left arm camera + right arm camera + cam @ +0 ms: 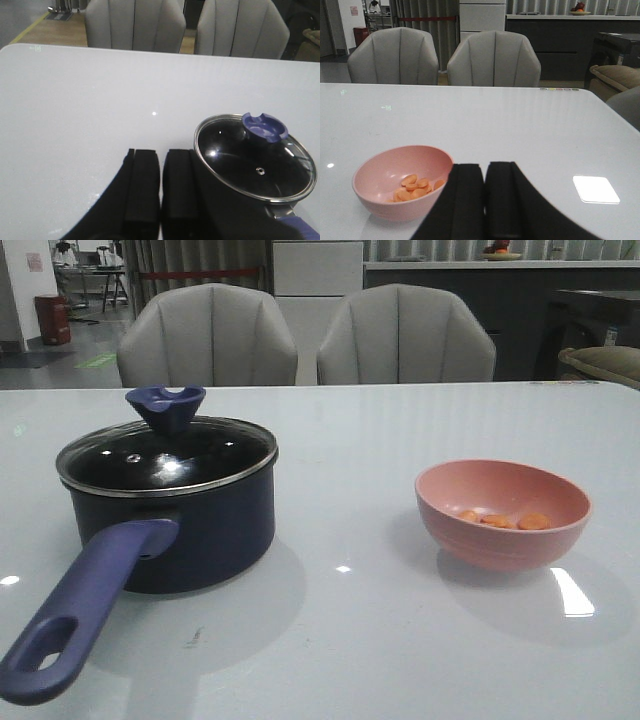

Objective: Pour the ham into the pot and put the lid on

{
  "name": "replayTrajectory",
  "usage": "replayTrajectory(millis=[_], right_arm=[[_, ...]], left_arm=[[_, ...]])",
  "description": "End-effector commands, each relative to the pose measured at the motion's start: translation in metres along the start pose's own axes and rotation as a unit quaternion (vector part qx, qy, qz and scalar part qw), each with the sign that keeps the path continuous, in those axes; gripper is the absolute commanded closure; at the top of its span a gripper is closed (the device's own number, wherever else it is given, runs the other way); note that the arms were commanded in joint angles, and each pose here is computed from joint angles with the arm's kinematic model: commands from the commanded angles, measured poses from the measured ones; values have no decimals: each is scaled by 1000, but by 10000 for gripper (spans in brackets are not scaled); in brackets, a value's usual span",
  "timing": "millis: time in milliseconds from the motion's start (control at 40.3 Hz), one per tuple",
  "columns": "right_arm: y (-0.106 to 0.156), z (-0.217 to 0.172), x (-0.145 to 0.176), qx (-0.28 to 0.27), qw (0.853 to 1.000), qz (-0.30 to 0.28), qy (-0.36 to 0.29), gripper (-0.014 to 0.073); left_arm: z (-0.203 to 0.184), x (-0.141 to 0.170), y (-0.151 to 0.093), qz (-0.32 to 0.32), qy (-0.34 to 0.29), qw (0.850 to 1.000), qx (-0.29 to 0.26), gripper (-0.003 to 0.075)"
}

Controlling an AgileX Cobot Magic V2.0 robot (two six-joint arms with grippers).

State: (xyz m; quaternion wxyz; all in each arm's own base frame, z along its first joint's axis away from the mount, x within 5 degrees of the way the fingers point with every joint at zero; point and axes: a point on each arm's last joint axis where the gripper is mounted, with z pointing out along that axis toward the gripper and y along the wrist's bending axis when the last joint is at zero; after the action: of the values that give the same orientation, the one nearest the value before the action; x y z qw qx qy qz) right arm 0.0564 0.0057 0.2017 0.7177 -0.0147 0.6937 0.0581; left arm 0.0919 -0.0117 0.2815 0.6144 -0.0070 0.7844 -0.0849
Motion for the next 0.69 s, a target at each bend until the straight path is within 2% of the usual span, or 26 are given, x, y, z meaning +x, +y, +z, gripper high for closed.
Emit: replayTrajectory(millis=[0, 273, 372, 496, 670], right_arm=[[0, -2, -10, 0, 999, -8, -54, 457], [0, -2, -10, 0, 999, -8, -54, 457], [0, -2, -10, 0, 999, -8, -54, 457], [0, -2, -10, 0, 999, -8, -54, 457], [0, -2, -10, 0, 999, -8, -54, 457]], left_arm=[[7, -13, -1, -7, -25, 1000, 2, 607], [15, -11, 0, -8, -5, 1000, -1, 605], [15, -14, -1, -7, -9, 1000, -1, 575], [15, -15, -1, -7, -12, 1000, -1, 459], [15, -15, -1, -7, -12, 1000, -1, 199]])
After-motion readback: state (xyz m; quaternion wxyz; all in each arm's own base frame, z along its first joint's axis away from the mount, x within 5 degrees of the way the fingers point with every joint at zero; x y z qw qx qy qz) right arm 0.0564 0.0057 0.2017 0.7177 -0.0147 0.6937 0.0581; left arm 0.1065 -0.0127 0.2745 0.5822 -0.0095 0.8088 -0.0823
